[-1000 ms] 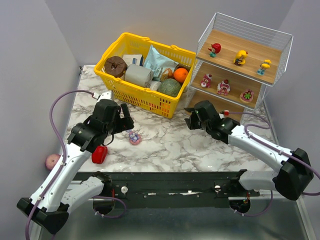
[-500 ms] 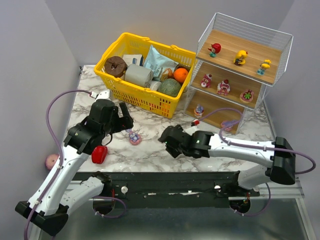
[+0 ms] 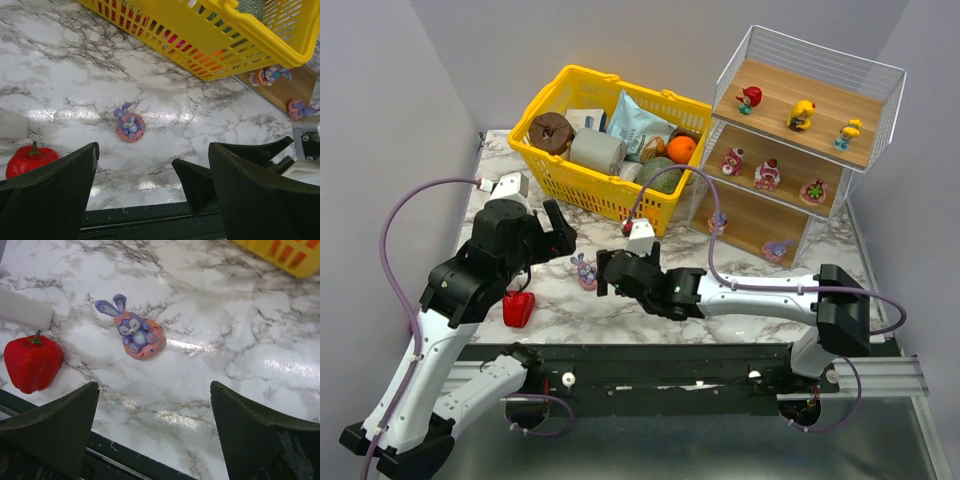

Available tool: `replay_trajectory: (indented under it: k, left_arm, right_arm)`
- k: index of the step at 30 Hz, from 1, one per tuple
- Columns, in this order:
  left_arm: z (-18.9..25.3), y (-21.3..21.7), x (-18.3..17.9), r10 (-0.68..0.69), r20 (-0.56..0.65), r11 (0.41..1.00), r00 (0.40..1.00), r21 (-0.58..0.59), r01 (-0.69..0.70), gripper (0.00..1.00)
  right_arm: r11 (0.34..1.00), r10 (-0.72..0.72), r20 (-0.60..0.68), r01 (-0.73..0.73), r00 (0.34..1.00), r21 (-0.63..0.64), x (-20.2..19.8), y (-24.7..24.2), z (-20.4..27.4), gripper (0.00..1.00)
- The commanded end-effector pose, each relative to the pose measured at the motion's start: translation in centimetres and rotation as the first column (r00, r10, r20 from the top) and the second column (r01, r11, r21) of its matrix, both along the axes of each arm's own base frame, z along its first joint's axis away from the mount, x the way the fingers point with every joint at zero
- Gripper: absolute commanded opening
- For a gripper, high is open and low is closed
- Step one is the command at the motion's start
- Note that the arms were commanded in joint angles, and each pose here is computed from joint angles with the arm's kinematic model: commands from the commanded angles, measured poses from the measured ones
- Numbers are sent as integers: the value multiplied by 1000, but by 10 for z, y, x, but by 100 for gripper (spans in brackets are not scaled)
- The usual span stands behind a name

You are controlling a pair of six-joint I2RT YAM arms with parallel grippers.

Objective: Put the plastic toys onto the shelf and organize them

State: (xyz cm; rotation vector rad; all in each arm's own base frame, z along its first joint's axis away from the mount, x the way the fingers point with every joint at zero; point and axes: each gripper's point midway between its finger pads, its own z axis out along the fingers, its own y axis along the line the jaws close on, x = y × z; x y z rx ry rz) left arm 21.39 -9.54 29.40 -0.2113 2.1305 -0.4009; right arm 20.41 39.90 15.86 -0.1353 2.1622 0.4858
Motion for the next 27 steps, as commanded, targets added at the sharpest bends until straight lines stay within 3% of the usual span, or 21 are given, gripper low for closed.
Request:
replay_trajectory:
  k: [1, 2, 8, 16, 27]
  left_arm:
    - [10, 12, -5, 23, 19, 999, 1000, 35, -23, 99]
    - [10, 12, -5, 23, 17, 999, 1000, 38, -24, 99]
    - [19, 22, -8, 57, 37, 997, 998, 54, -59, 99]
    - [38, 36, -13, 113, 83, 992, 990, 52, -117, 99]
    - [41, 32, -7, 102, 92, 992, 991, 62, -108, 99]
  right_arm:
    - [976, 216, 169, -208, 962, -61, 6, 35, 6, 100]
    - [955, 287, 177, -265, 941, -134, 6, 41, -7, 100]
    - [860, 506, 166, -480, 846, -174, 0, 90, -32, 100]
    - [867, 490, 129, -469, 862, -167, 43, 82, -83, 100]
    - [755, 639, 21, -621, 769, -209, 42, 95, -120, 95]
